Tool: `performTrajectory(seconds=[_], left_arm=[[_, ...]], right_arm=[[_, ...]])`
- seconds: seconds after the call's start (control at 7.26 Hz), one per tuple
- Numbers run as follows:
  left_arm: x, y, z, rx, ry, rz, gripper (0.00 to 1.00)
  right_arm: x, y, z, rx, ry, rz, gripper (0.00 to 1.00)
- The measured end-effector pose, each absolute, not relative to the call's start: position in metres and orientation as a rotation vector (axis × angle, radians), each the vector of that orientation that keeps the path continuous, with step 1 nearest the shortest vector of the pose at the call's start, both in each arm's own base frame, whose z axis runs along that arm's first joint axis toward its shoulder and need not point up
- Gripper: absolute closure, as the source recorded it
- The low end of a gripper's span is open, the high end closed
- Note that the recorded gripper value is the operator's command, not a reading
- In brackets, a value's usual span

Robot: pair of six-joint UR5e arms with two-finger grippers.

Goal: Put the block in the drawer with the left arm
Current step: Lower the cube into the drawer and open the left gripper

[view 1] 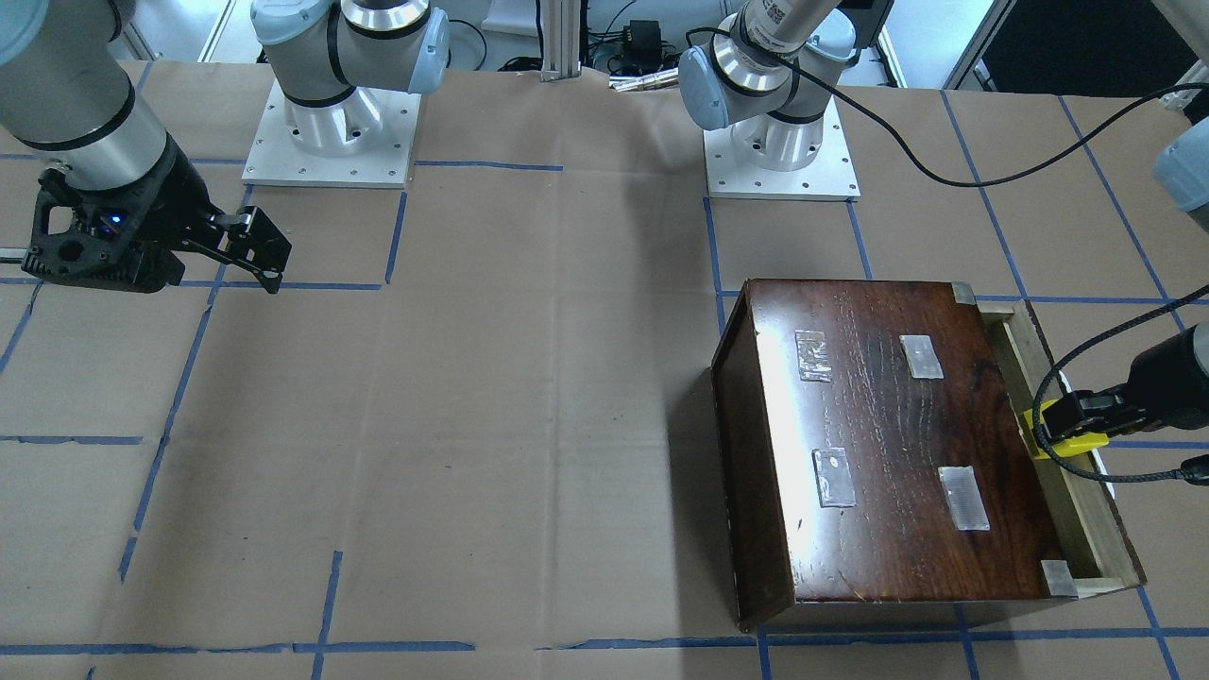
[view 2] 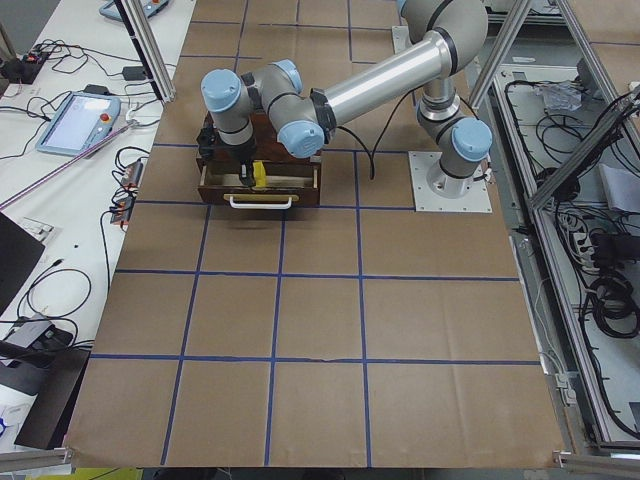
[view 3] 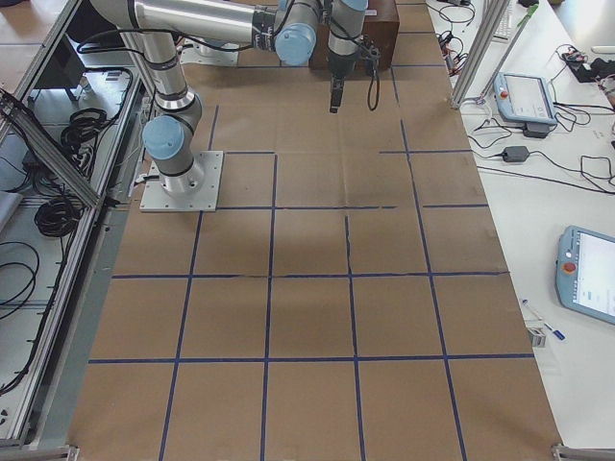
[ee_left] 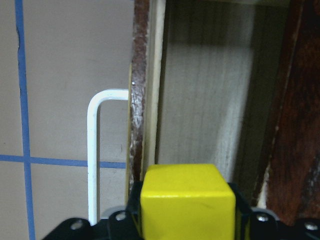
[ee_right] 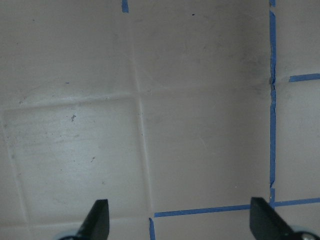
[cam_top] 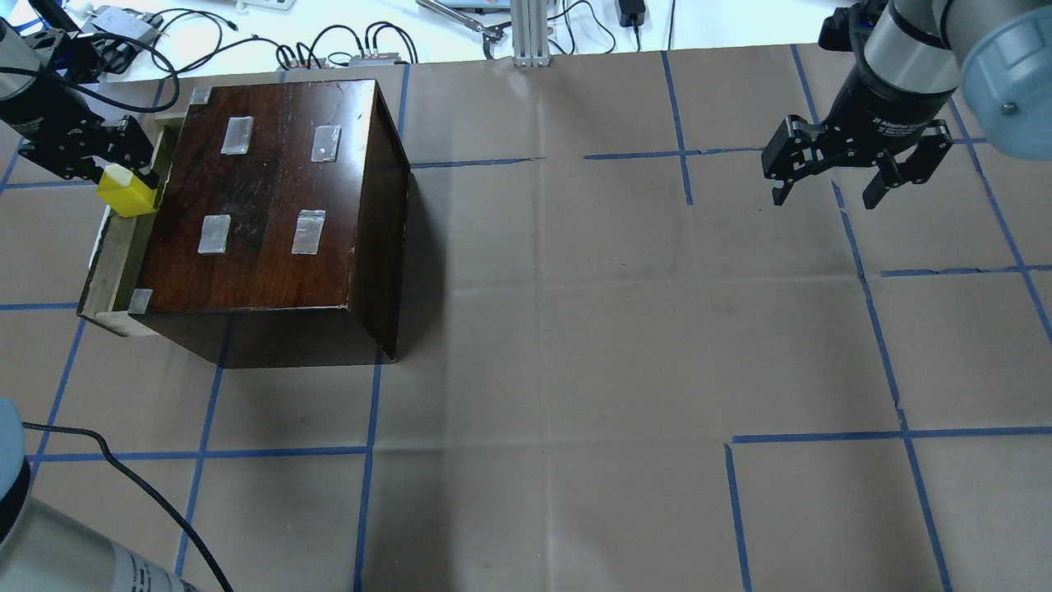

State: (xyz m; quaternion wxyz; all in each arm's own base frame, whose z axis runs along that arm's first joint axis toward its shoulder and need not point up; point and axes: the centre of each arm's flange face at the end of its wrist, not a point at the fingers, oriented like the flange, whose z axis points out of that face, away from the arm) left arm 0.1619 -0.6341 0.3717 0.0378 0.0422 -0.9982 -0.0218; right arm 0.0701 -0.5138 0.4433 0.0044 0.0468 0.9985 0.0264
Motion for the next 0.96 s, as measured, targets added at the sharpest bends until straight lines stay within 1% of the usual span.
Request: performTrajectory(seconds=[0.55, 0.96], left_arm=[[0.161, -0.627, 0.400, 0.129, -3.090, -0.017, 0.01], [0.150, -0.608, 0.430, 0.151, -3.097, -0.001, 0.01]], right_arm=[[0.070, -0.514, 0.443, 0.147, 3.128, 0.082, 0.00], [0.070, -0.514, 0.443, 0.147, 3.128, 0.082, 0.00]])
